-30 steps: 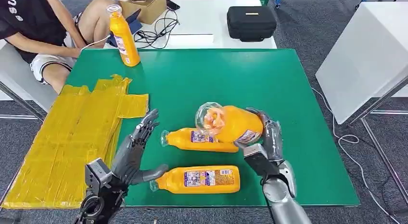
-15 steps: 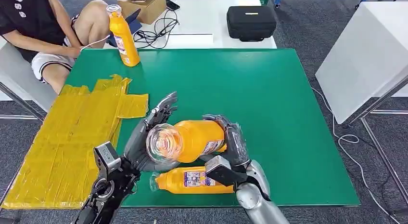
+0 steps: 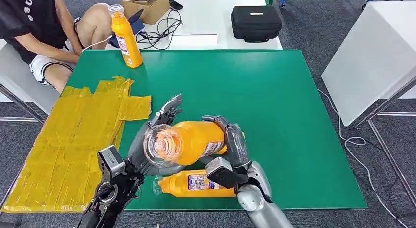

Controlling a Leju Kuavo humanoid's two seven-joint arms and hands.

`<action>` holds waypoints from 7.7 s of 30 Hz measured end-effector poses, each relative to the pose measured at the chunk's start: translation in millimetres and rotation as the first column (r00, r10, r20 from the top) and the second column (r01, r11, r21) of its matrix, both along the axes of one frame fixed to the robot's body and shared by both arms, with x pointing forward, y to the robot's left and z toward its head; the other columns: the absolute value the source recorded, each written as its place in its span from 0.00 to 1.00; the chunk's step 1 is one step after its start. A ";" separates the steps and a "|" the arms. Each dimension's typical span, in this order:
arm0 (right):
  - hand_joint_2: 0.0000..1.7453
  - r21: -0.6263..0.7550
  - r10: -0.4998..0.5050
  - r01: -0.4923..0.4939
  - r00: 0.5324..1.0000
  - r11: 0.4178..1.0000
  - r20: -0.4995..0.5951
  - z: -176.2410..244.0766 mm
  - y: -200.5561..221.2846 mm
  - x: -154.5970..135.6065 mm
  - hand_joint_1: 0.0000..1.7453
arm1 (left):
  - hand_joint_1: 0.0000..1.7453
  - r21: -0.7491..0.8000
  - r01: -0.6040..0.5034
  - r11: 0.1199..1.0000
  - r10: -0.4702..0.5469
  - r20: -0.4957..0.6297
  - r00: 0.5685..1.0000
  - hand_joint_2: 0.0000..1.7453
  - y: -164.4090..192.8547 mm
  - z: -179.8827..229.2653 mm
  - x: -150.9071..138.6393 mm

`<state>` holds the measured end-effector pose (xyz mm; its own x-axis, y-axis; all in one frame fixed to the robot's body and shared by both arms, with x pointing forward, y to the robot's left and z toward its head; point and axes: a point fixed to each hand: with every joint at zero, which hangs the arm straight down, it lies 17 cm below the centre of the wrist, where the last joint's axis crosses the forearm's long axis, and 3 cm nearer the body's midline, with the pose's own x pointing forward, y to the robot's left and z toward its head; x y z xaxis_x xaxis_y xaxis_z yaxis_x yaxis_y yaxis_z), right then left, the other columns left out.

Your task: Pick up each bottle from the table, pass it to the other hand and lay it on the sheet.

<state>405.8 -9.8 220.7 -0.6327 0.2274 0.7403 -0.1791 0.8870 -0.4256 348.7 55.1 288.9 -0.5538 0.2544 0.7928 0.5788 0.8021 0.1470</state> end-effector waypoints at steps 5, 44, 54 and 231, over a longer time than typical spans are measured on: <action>1.00 0.007 0.003 -0.003 1.000 1.000 -0.003 0.8 1.4 0.2 1.00 | 0.00 -0.001 -0.002 1.000 0.002 0.001 1.000 1.00 0.3 0.5 -0.1; 1.00 -0.049 0.226 -0.233 0.966 0.971 -0.125 -19.2 99.8 -23.9 1.00 | 1.00 -0.084 -0.120 0.989 0.118 -0.023 0.993 1.00 28.2 10.9 -5.4; 1.00 -0.001 0.200 -0.202 0.971 0.979 -0.127 -18.2 82.1 -25.0 0.00 | 1.00 -0.104 -0.225 0.969 0.222 -0.037 0.974 1.00 51.1 6.9 4.5; 1.00 -0.481 -0.319 0.281 0.948 0.831 0.002 -43.7 -157.1 78.5 0.00 | 0.00 0.318 -0.177 0.931 0.135 0.151 0.979 1.00 52.9 -85.9 42.7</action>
<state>484.3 -166.9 177.0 -0.4236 0.7283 0.5387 0.0145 0.6001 -0.7998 391.4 108.0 202.9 -0.6653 -0.1059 0.7391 0.4102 0.7753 0.4803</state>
